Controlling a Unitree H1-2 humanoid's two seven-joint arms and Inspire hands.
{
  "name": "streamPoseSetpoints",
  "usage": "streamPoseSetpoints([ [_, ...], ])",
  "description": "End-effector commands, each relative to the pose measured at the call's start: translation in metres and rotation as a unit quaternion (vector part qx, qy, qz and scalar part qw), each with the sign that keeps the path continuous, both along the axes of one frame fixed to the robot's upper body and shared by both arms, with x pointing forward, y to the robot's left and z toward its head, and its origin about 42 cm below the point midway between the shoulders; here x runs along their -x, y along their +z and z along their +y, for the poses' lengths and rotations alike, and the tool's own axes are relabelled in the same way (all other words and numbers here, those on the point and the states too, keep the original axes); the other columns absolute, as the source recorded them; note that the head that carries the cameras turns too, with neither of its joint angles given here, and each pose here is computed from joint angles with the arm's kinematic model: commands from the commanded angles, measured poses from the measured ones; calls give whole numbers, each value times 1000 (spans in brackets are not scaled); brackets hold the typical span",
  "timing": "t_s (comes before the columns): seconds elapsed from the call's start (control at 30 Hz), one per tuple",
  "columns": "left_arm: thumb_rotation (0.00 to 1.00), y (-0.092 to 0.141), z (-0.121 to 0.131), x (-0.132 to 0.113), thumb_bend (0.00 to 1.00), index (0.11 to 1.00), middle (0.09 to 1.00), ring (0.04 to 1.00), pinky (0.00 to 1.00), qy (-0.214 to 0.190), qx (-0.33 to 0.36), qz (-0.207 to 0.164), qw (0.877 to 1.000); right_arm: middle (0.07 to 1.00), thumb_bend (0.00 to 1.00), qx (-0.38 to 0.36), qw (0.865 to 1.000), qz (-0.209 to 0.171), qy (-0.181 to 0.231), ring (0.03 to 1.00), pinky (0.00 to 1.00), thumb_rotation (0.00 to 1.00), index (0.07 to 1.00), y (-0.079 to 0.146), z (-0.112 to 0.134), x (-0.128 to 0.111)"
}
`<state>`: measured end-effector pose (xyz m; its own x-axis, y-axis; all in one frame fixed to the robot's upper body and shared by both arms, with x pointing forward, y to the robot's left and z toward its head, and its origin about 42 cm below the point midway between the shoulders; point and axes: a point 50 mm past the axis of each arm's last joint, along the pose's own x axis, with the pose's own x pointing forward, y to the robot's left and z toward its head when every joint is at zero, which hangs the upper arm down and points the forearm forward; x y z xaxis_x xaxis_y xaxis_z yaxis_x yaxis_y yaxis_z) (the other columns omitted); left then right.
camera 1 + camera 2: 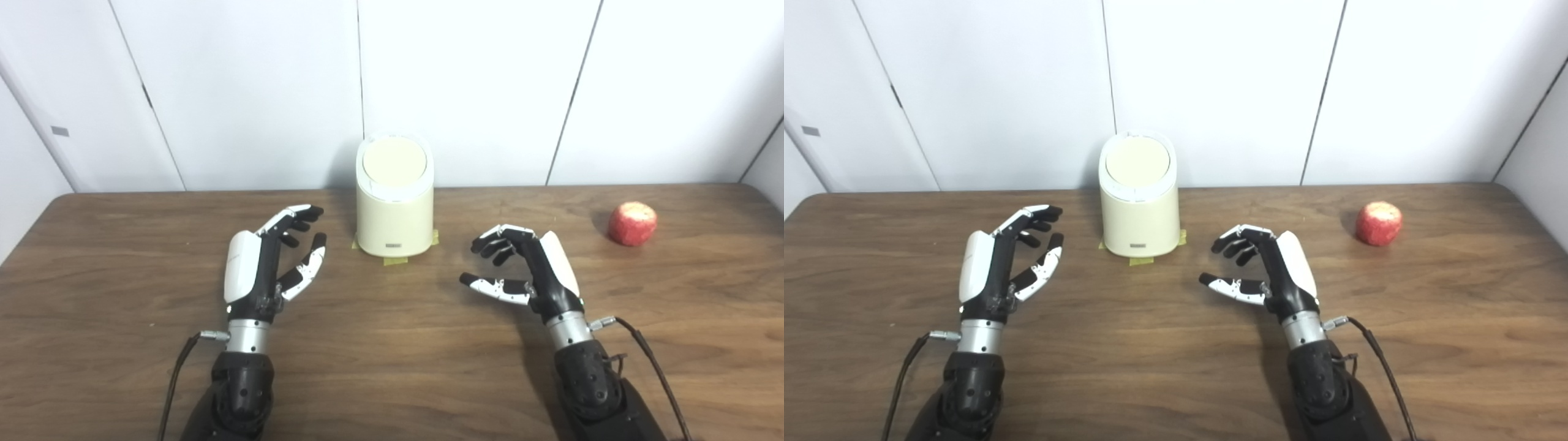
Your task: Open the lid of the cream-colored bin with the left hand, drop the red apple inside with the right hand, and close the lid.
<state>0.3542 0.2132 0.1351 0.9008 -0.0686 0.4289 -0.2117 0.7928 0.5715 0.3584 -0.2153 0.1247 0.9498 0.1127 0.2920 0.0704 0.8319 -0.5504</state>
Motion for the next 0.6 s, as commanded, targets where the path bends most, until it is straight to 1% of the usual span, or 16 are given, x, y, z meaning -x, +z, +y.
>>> streamPoseSetpoints([
  [0.0, 412, -13, 5, 8, 320, 705, 708, 665, 543, 3, 2, 27, 1000, 600, 487, 6, 1000, -15, -3, 545, 438, 147, 494, 4, -7, -1],
  [0.03, 480, -10, 3, 9, 345, 716, 720, 678, 557, 2, 6, 34, 999, 599, 487, 7, 1000, -16, -2, 545, 439, 147, 494, 4, -7, -1],
  [0.07, 574, -6, 1, 8, 391, 735, 738, 697, 579, -1, 12, 39, 999, 599, 487, 9, 1000, -14, -2, 543, 437, 146, 494, 4, -7, 0],
  [0.17, 715, 5, -4, 8, 518, 777, 783, 759, 655, -6, 27, 47, 999, 606, 487, 12, 1000, -8, -4, 554, 444, 147, 494, 5, -7, 1],
  [0.2, 731, 12, -6, 5, 533, 782, 789, 767, 665, -4, 28, 44, 999, 607, 487, 11, 1000, -7, -4, 556, 446, 147, 494, 5, -7, 1],
  [0.27, 867, 23, -8, 1, 574, 813, 816, 800, 704, -1, 27, 39, 999, 604, 487, 9, 1000, -8, -2, 549, 441, 147, 494, 4, -6, 1],
  [0.3, 890, 31, -9, -5, 579, 818, 821, 806, 712, 2, 31, 33, 999, 603, 487, 9, 1000, -9, -2, 548, 440, 147, 494, 4, -6, 1],
  [0.37, 976, 44, -10, -13, 645, 853, 852, 848, 766, 9, 32, 27, 999, 602, 487, 7, 1000, -11, -1, 551, 443, 146, 494, 3, -5, 0],
  [0.47, 997, 62, -12, -25, 681, 883, 885, 879, 798, 21, 26, 20, 999, 601, 487, 5, 1000, -11, -3, 555, 447, 146, 494, 3, -4, 0],
  [0.57, 1000, 83, -14, -38, 730, 929, 935, 922, 837, 31, 23, 28, 999, 599, 487, 5, 1000, -11, -1, 548, 444, 146, 494, 3, -4, 1],
])
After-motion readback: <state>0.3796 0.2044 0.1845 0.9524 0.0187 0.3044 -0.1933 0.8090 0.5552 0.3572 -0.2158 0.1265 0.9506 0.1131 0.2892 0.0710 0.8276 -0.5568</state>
